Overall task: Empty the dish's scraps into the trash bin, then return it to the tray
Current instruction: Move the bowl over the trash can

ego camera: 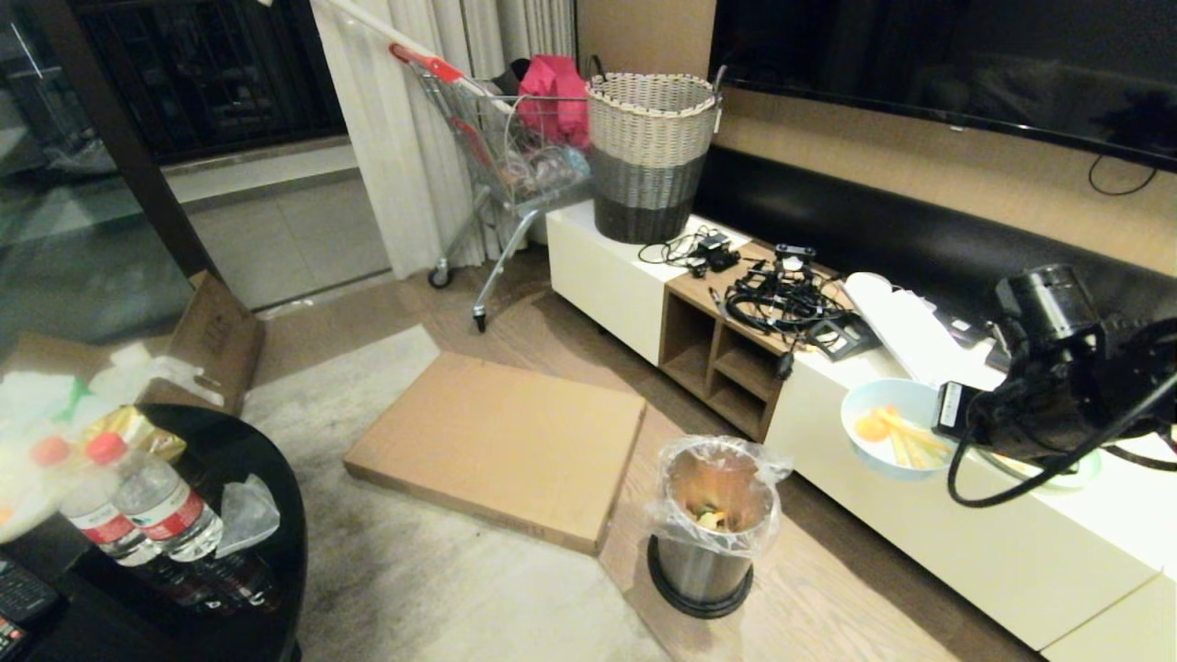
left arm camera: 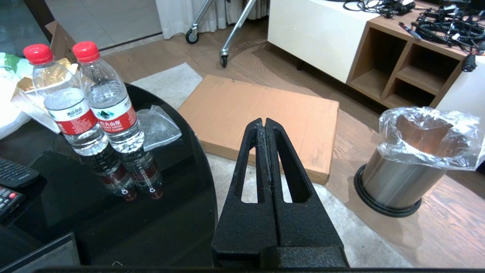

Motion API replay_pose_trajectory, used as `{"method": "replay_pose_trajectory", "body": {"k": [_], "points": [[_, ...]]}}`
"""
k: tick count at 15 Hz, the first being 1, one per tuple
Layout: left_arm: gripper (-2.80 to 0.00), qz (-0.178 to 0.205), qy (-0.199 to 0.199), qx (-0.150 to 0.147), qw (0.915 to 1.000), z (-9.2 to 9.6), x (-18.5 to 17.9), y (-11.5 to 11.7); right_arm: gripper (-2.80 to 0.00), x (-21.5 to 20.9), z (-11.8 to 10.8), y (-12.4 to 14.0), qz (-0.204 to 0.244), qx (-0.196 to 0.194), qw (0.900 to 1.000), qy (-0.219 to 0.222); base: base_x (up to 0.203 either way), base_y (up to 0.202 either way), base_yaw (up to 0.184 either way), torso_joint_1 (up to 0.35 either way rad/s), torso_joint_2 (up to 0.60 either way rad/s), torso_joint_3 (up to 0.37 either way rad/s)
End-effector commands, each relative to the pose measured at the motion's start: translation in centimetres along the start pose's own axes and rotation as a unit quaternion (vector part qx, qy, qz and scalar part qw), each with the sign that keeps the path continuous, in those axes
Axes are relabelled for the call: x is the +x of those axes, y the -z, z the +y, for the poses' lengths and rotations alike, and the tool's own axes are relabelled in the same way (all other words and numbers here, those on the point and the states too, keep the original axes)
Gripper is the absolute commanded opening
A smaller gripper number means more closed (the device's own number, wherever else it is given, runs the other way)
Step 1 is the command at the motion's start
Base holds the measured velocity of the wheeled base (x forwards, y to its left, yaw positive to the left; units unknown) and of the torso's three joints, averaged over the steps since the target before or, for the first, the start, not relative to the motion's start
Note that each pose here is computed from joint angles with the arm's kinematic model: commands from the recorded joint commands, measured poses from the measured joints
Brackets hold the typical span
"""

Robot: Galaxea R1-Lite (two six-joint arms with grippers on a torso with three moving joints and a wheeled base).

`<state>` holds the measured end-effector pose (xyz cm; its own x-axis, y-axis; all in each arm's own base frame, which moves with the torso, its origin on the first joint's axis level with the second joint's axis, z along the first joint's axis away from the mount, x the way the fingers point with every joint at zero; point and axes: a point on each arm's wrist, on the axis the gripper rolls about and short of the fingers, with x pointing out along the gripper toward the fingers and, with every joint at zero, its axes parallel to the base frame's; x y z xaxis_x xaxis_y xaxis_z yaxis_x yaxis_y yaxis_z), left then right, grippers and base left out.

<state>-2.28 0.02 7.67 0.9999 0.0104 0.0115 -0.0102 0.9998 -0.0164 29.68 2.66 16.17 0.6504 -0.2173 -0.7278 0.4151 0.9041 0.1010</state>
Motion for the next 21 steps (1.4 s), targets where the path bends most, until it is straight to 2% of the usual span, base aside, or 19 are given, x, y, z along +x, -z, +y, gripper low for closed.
{"method": "replay_pose_trajectory", "body": {"k": [1, 5, 8, 12, 16, 21], "points": [[-2.80, 0.000, 0.000, 0.000, 1.0000, 0.0, 0.0, 0.0, -2.80, 3.1, 1.6, 0.0, -0.018, -0.030, 0.999, 0.000, 0.000, 0.000, 0.000, 0.000, 0.00, 0.000], [-2.80, 0.000, 0.000, 0.000, 1.0000, 0.0, 0.0, 0.0, -2.80, 6.2, 3.6, 0.1, -0.043, -0.086, 0.995, -0.014, 0.000, 0.000, 0.000, 0.000, 0.00, 0.000], [-2.80, 0.000, 0.000, 0.000, 1.0000, 0.0, 0.0, 0.0, -2.80, 7.9, 5.9, 0.5, -0.057, -0.120, 0.991, -0.033, 0.000, 0.000, 0.000, 0.000, 0.00, 0.000], [-2.80, 0.000, 0.000, 0.000, 1.0000, 0.0, 0.0, 0.0, -2.80, 10.7, 9.0, 1.4, -0.078, -0.136, 0.987, -0.027, 0.000, 0.000, 0.000, 0.000, 0.00, 0.000], [-2.80, 0.000, 0.000, 0.000, 1.0000, 0.0, 0.0, 0.0, -2.80, 12.7, 11.2, 1.9, -0.136, -0.148, 0.978, -0.053, 0.000, 0.000, 0.000, 0.000, 0.00, 0.000], [-2.80, 0.000, 0.000, 0.000, 1.0000, 0.0, 0.0, 0.0, -2.80, 15.1, 12.1, 2.7, -0.197, -0.172, 0.963, -0.067, 0.000, 0.000, 0.000, 0.000, 0.00, 0.000]]}}
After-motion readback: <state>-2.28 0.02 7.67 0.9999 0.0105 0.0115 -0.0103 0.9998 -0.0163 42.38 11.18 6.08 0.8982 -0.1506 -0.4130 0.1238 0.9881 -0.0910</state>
